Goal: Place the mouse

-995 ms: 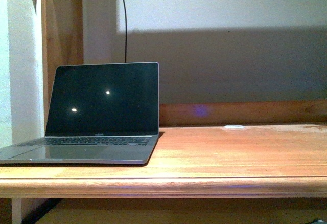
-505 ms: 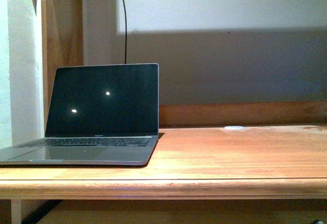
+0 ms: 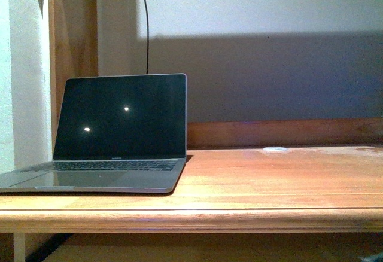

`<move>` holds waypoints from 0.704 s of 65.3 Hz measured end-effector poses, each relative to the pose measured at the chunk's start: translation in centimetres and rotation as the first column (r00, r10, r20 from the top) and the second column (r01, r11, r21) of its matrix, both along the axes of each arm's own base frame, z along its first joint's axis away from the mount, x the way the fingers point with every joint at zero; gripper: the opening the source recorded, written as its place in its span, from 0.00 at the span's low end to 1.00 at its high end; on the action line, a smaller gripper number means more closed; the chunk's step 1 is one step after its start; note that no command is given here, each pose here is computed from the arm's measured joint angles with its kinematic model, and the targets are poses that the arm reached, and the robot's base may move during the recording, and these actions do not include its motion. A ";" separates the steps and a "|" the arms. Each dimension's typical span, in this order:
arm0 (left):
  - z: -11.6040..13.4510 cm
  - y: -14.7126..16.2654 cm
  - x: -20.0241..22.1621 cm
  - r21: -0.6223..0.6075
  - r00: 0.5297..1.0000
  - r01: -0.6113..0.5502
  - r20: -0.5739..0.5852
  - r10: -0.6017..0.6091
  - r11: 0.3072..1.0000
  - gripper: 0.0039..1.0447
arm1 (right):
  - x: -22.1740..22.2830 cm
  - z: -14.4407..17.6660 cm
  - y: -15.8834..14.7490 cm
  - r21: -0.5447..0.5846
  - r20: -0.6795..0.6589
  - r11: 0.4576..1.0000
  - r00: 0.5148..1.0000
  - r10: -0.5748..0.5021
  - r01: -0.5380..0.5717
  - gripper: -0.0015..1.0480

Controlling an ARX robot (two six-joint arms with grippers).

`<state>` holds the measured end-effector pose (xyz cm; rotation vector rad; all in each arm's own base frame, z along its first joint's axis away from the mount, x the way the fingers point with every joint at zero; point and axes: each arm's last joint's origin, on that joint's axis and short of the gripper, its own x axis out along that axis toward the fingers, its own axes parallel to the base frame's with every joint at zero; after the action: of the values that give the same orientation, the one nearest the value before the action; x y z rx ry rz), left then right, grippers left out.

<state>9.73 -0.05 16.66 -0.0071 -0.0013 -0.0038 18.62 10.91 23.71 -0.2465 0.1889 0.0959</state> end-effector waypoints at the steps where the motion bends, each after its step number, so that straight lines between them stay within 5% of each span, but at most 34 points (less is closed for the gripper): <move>1: 0.0 0.0 0.0 0.000 1.000 0.000 0.000 0.000 1.000 0.93 | 0.3 0.0 0.1 -0.003 -0.007 1.000 1.000 -0.005 0.004 0.93; 46: 0.0 0.0 0.0 0.000 1.000 0.000 0.001 0.000 1.000 0.93 | 4.1 -1.7 -0.3 -0.031 -0.208 0.996 0.975 -0.084 0.079 0.93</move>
<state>9.72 -0.05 16.67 -0.0071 -0.0021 -0.0038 22.73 10.64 22.04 -0.2510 0.4095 0.0381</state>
